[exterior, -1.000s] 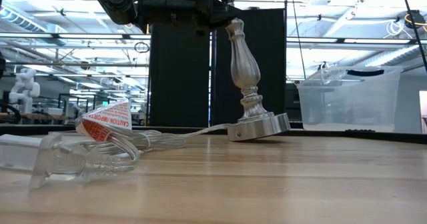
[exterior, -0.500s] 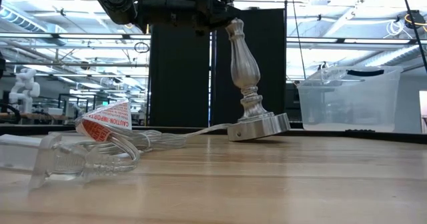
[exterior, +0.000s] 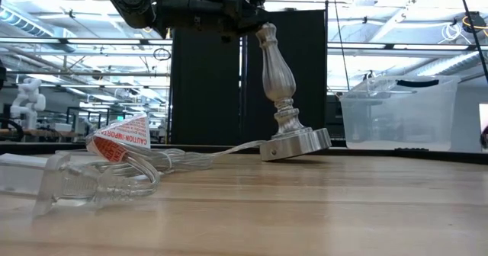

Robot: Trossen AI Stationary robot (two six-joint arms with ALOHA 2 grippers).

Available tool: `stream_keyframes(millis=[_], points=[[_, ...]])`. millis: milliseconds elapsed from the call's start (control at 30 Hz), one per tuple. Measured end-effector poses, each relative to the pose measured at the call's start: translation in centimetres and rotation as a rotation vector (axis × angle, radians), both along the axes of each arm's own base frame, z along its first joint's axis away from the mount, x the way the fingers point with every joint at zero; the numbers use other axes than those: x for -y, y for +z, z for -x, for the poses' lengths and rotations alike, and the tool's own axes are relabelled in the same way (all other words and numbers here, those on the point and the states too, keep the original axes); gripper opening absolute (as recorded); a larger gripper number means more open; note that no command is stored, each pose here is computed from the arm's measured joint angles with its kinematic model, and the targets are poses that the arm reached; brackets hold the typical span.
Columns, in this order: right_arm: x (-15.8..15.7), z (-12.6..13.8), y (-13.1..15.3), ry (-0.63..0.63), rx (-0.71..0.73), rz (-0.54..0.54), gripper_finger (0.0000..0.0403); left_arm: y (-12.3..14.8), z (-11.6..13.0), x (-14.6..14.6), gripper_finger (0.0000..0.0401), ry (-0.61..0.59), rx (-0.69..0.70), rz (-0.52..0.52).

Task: Screw lightbulb
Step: Remove the lightbulb from the silver lamp and put it on the table

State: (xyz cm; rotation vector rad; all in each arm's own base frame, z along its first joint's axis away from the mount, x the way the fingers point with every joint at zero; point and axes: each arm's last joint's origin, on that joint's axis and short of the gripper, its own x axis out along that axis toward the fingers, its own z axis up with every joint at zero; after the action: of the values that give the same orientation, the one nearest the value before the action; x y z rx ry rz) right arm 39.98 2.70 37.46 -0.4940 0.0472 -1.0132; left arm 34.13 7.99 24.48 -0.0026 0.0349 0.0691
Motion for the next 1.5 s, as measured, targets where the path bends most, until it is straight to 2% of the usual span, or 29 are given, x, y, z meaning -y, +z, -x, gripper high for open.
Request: stream_keyframes(millis=[167,400,500,700,1000,1500], points=[[0.0,0.1,0.1,-0.015,-0.019,0.008,0.0266,0.0,0.0,0.0,0.0075,-0.001,0.001,-0.003],[0.0,0.6,0.5,-0.001,-0.053,-0.001,0.0267,0.0,0.0,0.0,0.0075,-0.001,0.0,-0.005],[0.1,1.3,0.9,0.058,-0.075,-0.027,0.0266,0.0,0.0,0.0,0.0075,0.0,-0.001,-0.01],[0.9,3.5,2.4,0.271,-0.117,-0.091,0.0271,0.0,0.0,0.0,0.0075,0.0,-0.005,-0.019],[4.3,5.9,3.9,0.539,-0.183,-0.139,0.0271,0.0,0.0,0.1,0.0075,-0.001,-0.003,-0.015],[11.5,7.2,3.7,1.14,-0.196,-0.218,0.0276,0.1,-0.1,0.4,0.0075,-0.051,0.007,-0.021]])
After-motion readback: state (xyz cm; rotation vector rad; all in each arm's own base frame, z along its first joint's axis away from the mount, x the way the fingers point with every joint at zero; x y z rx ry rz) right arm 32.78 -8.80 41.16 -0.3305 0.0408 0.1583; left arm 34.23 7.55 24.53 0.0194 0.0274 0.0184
